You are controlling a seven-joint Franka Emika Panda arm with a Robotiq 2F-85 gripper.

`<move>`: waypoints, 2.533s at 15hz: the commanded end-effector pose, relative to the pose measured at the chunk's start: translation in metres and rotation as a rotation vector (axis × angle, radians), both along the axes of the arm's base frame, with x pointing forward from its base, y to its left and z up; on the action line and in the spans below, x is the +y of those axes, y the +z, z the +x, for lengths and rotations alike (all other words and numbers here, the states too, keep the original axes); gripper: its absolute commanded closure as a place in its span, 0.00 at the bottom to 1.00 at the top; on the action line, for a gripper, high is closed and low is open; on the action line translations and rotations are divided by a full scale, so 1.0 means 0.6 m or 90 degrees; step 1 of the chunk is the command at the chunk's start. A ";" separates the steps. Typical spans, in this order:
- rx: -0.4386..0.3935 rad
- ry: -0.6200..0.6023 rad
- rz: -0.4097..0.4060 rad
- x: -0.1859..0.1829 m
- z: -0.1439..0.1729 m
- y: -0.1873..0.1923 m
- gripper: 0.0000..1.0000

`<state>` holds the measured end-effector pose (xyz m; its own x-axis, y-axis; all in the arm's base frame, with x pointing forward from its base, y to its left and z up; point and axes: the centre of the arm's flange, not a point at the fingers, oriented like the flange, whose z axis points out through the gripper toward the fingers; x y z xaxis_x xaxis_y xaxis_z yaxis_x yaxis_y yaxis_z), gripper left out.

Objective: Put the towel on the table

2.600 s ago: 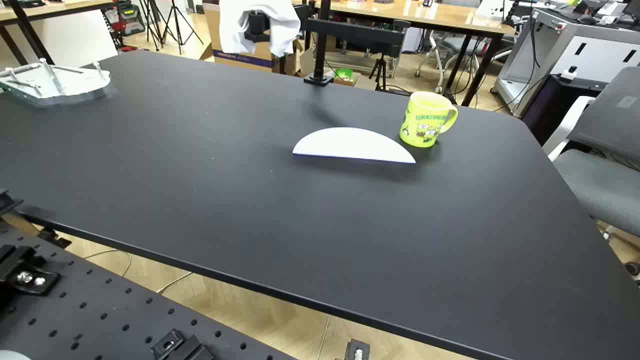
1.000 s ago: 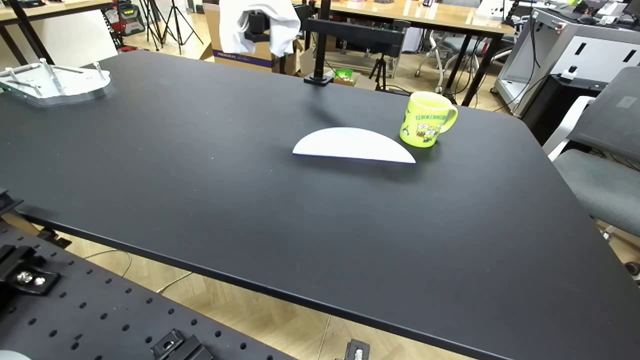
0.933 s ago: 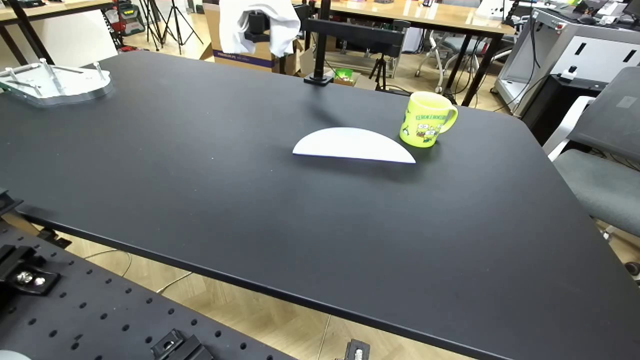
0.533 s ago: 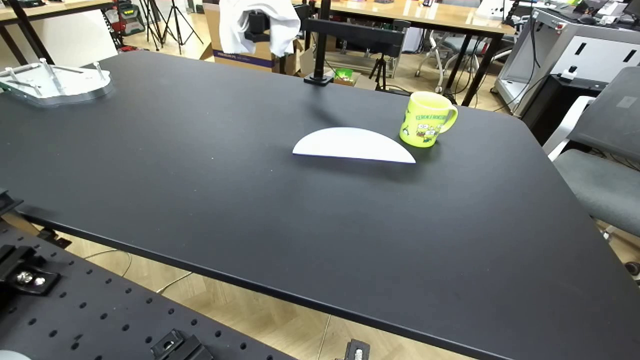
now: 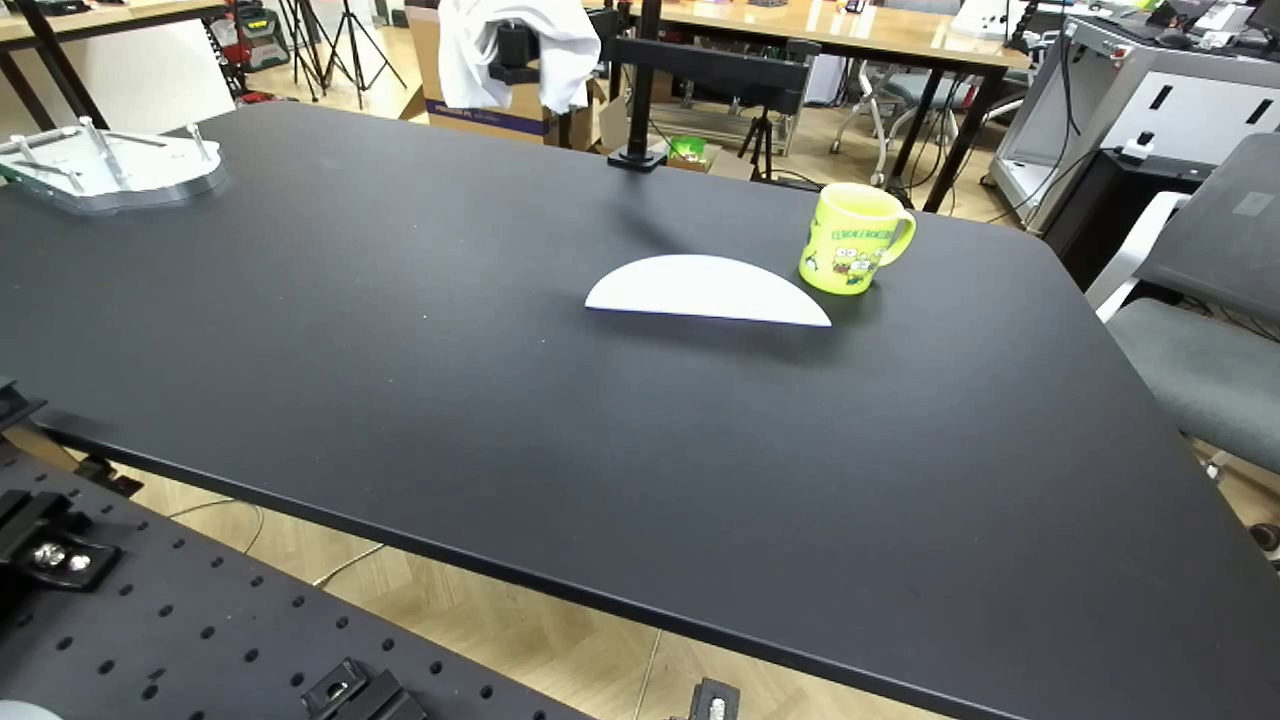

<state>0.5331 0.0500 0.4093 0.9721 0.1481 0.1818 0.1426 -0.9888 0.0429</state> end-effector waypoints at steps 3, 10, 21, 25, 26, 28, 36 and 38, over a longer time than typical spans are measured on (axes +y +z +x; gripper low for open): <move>0.044 -0.019 0.011 -0.009 0.020 -0.008 0.00; 0.076 -0.018 0.004 -0.023 0.023 -0.023 0.47; 0.096 0.015 0.000 -0.029 0.028 -0.023 1.00; 0.082 0.026 -0.001 -0.025 0.013 -0.005 1.00; 0.076 0.025 -0.002 -0.024 0.008 0.003 1.00; 0.060 0.023 -0.006 -0.021 -0.005 0.026 1.00; -0.035 -0.019 -0.035 -0.037 -0.101 0.145 1.00; -0.061 -0.051 -0.033 -0.059 -0.126 0.165 1.00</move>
